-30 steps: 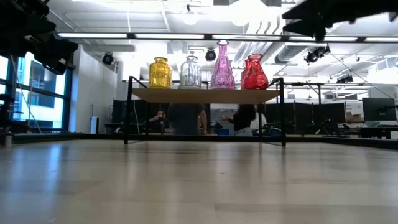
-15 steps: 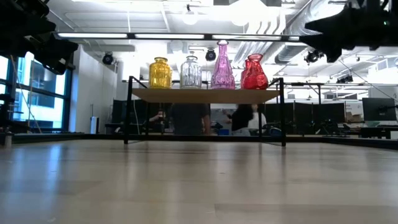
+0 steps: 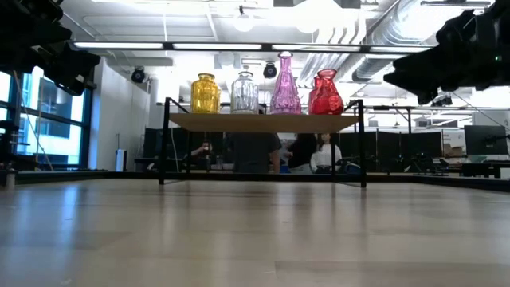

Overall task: Sort vases onto shelf
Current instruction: Return to Home Position

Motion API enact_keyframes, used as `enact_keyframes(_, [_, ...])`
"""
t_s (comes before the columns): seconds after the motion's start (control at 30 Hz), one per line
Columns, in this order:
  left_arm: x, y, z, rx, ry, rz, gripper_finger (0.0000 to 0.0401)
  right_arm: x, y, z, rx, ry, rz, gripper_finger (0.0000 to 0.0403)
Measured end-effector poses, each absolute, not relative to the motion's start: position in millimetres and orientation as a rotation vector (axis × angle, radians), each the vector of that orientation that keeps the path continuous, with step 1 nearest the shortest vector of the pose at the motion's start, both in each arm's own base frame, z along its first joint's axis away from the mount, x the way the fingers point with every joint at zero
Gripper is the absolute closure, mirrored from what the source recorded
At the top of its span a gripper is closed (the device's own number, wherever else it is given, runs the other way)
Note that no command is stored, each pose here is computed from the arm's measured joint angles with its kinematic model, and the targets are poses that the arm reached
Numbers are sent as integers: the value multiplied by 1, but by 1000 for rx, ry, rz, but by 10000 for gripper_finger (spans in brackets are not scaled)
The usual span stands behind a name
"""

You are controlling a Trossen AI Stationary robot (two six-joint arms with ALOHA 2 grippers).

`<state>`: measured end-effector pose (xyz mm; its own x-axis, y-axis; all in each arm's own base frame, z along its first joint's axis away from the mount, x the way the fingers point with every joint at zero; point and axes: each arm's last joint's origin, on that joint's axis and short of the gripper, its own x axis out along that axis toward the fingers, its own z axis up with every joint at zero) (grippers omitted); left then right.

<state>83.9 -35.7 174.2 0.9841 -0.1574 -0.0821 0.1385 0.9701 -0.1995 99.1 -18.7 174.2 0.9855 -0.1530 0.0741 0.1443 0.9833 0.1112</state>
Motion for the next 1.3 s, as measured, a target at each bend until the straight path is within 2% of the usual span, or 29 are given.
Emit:
enact_keyframes(0.53, [84,-36,174,-195,98,-150,187,99,-19,163,185,22,-178,194])
enact_keyframes(1.3, [84,-36,174,-194,98,-150,187,99,-20,163,186,26,-199,194])
